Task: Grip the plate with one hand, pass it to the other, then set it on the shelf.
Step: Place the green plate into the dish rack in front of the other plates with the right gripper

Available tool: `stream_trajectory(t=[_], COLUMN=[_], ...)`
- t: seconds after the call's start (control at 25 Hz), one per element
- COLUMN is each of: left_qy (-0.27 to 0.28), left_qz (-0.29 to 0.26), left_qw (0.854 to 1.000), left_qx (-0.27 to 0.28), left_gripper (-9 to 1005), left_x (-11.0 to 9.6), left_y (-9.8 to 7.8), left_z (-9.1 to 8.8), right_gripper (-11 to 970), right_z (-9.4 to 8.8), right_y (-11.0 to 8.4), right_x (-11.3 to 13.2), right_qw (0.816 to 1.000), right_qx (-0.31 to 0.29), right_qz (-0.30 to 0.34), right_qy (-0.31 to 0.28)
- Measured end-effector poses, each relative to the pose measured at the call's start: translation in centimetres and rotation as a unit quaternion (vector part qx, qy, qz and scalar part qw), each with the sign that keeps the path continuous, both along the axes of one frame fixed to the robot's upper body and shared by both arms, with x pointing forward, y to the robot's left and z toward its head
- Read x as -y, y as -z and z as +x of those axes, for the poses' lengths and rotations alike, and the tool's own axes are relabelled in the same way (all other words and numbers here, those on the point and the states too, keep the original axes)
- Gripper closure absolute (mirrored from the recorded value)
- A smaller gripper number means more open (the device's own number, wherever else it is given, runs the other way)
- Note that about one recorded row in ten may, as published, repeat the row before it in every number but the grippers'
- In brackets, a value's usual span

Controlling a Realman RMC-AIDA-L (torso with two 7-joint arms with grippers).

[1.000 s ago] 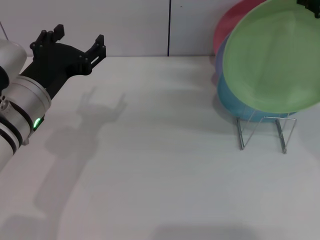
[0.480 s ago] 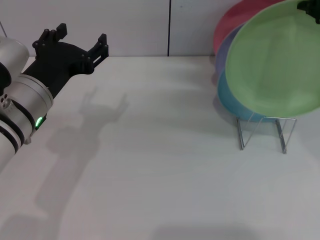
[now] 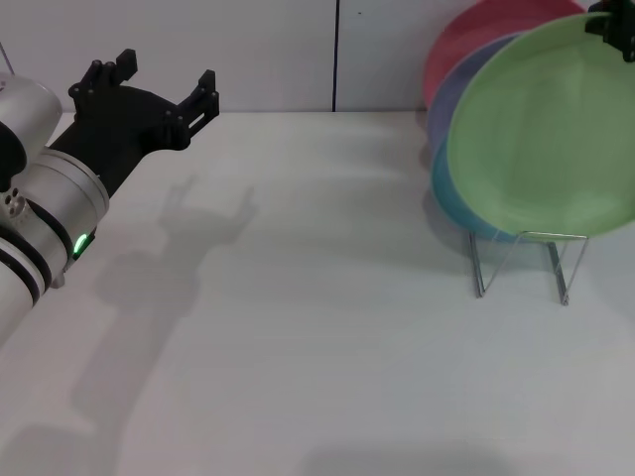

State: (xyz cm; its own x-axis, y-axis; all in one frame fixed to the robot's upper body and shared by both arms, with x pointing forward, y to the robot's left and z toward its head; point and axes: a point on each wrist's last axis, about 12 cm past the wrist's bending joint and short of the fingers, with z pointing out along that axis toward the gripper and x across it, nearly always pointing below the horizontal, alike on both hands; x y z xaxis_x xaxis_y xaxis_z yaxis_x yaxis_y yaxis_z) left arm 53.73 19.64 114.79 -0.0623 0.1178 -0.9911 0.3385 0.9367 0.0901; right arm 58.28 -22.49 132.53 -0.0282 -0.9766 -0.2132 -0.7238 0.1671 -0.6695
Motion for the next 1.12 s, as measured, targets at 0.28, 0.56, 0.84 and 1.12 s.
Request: stream_trajectory(t=[0.28, 0.56, 0.84, 1.12], left_qy=[0.001, 0.002, 0.004, 0.015], left_qz=[0.001, 0.002, 0.005, 0.011], left_qw=[1.0, 1.0, 1.0, 1.0], left_qx=[0.001, 0.003, 0.005, 0.0], left_gripper=[136, 136, 136, 136], left_x=[0.1, 0.1, 0.2, 0.7], left_y=[-0.1, -0.3, -0.4, -0.5], left_z=[0.1, 0.3, 0.5, 0.9], right_gripper=[922, 922, 857, 590], right_z=[-0.3, -0.9, -1.6, -1.9], right_y=[0.1, 0.4, 0.3, -0.1], right_x=[0.0, -0.1, -0.1, -0.5], right_qw=[1.0, 1.0, 0.998, 0.998], right_qx=[-0.005, -0.025, -0.052, -0.056], right_qz=[-0.002, -0.012, -0.02, -0.013], right_qy=[0.0, -0.007, -0.011, -0.01])
